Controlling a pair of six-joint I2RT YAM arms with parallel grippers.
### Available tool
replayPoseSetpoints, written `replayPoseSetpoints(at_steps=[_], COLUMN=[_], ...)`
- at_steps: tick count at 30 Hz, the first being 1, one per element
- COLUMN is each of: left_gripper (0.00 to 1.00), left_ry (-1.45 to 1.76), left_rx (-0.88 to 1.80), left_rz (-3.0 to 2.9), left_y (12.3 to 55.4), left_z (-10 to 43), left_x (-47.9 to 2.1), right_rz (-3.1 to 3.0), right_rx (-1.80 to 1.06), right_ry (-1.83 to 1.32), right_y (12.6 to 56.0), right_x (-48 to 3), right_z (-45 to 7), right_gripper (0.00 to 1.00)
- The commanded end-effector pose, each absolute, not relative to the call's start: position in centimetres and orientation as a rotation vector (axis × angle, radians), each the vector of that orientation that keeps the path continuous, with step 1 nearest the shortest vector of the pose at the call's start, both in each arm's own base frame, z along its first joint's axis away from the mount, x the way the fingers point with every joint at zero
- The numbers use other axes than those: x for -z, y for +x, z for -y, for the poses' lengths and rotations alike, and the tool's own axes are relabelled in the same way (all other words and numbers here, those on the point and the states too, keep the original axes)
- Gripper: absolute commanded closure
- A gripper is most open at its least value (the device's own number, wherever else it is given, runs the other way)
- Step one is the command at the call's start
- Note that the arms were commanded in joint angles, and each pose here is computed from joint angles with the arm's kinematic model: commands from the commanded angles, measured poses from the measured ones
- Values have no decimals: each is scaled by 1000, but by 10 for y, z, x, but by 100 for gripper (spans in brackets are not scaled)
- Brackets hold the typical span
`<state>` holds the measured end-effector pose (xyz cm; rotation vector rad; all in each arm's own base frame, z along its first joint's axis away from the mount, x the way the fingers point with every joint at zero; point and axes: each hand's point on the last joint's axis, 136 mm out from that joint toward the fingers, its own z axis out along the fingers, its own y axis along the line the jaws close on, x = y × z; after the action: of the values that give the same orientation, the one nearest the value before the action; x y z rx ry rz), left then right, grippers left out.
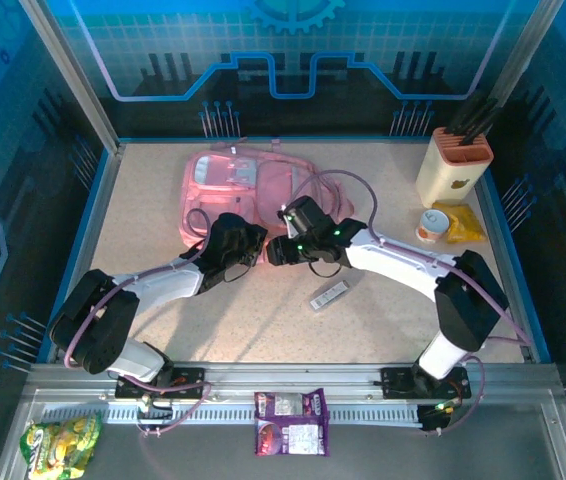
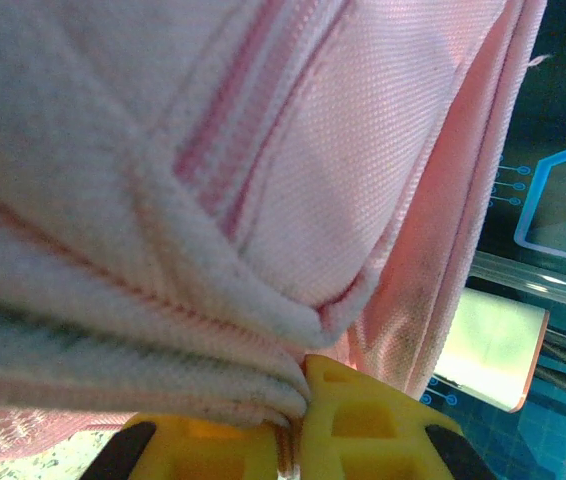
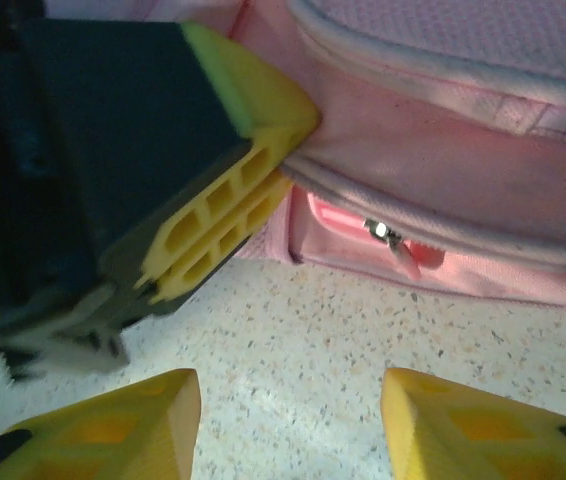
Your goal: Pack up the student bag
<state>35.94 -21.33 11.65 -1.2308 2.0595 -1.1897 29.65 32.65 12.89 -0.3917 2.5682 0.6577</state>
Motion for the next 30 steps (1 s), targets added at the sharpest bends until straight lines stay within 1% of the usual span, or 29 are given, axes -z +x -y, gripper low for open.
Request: replayPoseSetpoints(at_steps=[1, 4, 9, 16, 19, 22, 24, 30], left_gripper=[100, 100, 100, 100, 100, 100, 100, 100], left_ry=[-1109, -1119, -1113, -1112, -1106, -1099, -1095, -1098], left_rx=[1361, 1362, 1370, 1368, 1354, 1354, 1356, 1336], left_rz=[-2005, -1996, -1993, -1998, -2005, -2011, -2011, -2017], left_y=[366, 366, 368, 368, 368, 368, 368, 367], left_z=[239, 238, 240, 240, 240, 240, 241, 239], left_x=[-162, -162, -165, -166, -167, -167, -168, -165], right_rz=[-2534, -2545, -2505, -2409, -2405, -2367, -2340, -2278], right_rx=[-595, -576, -521, -371, -323, -337, -331, -322], right_ry=[-339, -348, -361, -348, -338, -326, -333, -363], right_y=[316, 318, 330, 356, 359, 361, 365, 370], right_x=[-117, -107, -94, -94, -89, -90, -93, -102], right_z=[-329, -328, -327, -319, -312, -312, -313, -315], right_gripper=[52, 55, 56, 58, 57, 58, 60, 74])
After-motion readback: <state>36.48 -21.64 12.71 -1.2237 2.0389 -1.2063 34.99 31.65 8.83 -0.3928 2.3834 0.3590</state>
